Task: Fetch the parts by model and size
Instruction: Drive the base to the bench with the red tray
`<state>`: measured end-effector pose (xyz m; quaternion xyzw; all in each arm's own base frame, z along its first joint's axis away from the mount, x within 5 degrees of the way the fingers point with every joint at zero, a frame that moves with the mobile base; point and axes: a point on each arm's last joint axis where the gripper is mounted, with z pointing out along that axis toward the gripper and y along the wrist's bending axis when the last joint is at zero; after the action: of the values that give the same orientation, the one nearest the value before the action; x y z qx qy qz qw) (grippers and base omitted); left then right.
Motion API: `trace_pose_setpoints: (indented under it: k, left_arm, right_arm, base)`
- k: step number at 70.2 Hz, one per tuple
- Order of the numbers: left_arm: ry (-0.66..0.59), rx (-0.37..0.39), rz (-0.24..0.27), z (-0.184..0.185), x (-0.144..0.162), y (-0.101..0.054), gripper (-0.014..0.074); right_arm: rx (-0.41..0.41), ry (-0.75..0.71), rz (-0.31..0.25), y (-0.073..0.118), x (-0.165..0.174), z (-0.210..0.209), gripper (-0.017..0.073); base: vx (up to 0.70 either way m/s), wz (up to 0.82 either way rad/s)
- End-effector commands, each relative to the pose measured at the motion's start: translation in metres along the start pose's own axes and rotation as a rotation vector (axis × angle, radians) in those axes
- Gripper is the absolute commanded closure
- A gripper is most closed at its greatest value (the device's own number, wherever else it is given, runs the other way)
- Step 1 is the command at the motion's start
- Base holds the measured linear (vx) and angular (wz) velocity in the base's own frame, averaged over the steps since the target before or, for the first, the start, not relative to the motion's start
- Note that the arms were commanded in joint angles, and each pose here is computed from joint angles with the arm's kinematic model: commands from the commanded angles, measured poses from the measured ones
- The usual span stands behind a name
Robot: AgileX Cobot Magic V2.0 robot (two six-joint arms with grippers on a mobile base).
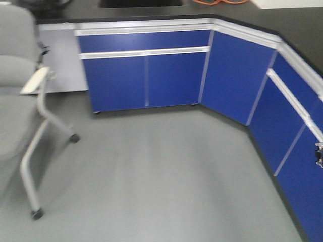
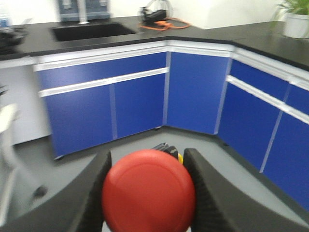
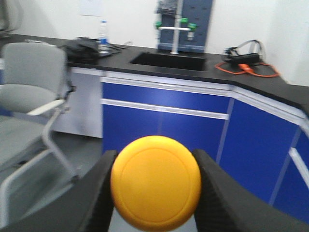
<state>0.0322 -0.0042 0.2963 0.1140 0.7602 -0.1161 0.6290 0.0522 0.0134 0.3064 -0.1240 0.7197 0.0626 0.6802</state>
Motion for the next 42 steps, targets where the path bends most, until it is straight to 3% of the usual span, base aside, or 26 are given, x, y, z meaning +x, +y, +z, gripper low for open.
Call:
trace_pose_setpoints:
  k: [1, 42]
  left_arm:
    - [-0.091, 0.019, -0.002, -0.0022, -0.0147, -0.0017, 0.0601]
    - [-0.091, 0.019, -0.002, -0.0022, -0.0147, -0.0016, 0.0601]
  right_arm:
    - [0.008, -0.097, -0.012, -0.0011, -0.0152, -0.0017, 0.0569]
    - [0.008, -0.097, -0.012, -0.0011, -0.0152, -0.0017, 0.0569]
  base:
    - [0.43, -0.70]
    - [0.32, -0.96]
